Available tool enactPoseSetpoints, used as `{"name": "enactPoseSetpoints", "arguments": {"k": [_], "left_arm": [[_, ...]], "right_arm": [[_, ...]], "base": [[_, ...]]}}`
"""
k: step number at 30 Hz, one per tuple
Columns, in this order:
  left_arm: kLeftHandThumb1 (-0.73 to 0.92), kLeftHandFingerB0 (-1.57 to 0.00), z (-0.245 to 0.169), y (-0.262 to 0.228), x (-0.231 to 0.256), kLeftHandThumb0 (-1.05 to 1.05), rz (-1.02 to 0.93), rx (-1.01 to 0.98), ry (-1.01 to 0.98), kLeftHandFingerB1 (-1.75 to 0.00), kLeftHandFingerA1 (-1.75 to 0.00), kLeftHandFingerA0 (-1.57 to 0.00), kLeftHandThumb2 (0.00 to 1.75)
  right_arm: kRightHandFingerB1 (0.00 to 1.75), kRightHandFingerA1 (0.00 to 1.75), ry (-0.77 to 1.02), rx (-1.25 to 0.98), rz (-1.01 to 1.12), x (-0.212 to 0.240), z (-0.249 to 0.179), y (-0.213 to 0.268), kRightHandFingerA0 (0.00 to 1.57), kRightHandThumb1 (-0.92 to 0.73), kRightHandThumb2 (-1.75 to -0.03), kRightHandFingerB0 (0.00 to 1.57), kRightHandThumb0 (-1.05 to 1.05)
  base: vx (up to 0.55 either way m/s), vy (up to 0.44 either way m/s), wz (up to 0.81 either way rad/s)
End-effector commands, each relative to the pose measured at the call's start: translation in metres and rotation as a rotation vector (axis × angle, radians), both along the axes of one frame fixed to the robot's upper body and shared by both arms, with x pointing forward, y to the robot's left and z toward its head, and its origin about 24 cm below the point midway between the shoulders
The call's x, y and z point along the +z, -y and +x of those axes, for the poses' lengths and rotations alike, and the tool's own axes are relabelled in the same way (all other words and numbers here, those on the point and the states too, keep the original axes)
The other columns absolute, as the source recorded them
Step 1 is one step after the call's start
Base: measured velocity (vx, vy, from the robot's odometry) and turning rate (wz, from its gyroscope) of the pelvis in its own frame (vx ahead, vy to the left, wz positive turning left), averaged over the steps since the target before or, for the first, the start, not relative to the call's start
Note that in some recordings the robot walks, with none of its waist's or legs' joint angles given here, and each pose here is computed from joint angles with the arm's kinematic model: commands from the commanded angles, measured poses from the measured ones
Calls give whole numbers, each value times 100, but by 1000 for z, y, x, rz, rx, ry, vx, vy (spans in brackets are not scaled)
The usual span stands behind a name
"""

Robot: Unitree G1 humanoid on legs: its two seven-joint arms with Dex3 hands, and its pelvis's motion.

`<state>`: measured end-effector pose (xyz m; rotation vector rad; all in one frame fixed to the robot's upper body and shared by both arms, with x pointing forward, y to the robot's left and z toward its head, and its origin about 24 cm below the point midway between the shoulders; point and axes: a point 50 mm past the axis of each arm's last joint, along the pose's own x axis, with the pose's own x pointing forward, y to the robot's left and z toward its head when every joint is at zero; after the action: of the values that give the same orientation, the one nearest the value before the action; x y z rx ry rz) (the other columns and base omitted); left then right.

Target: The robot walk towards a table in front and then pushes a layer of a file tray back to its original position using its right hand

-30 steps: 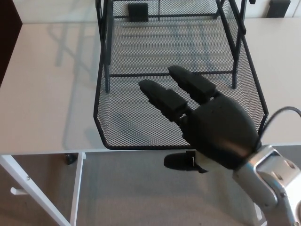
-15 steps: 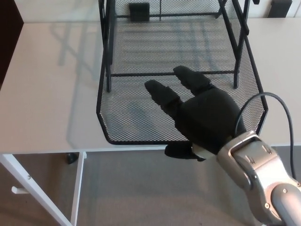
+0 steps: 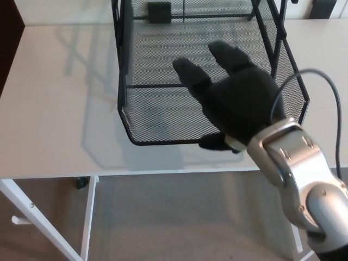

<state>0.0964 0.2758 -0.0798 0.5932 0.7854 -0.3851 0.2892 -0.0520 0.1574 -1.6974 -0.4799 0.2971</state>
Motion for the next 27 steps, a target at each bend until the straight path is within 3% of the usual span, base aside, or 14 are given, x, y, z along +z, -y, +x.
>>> {"name": "enactPoseSetpoints", "arguments": {"k": [1, 18, 27], "left_arm": [[63, -46, -7, -5, 0, -28, 6, 17, -31, -37, -41, -57, 59], [63, -45, -1, -4, 2, -31, 11, -3, -33, -35, -40, -58, 59], [63, -45, 3, -1, 4, -30, 19, -24, -13, -36, -41, -60, 59]], "right_arm": [[2, 0, -9, -48, -34, 12, 7, -7, 0, -49, -83, 0, -80], [1, 0, -113, -154, -45, 3, 39, 4, 0, -50, -86, 0, -84], [0, 1, -105, -111, 80, 40, 30, 6, 0, -62, -95, 0, -93]], "base": [[0, 0, 0], [0, 0, 0], [0, 0, 0]]}}
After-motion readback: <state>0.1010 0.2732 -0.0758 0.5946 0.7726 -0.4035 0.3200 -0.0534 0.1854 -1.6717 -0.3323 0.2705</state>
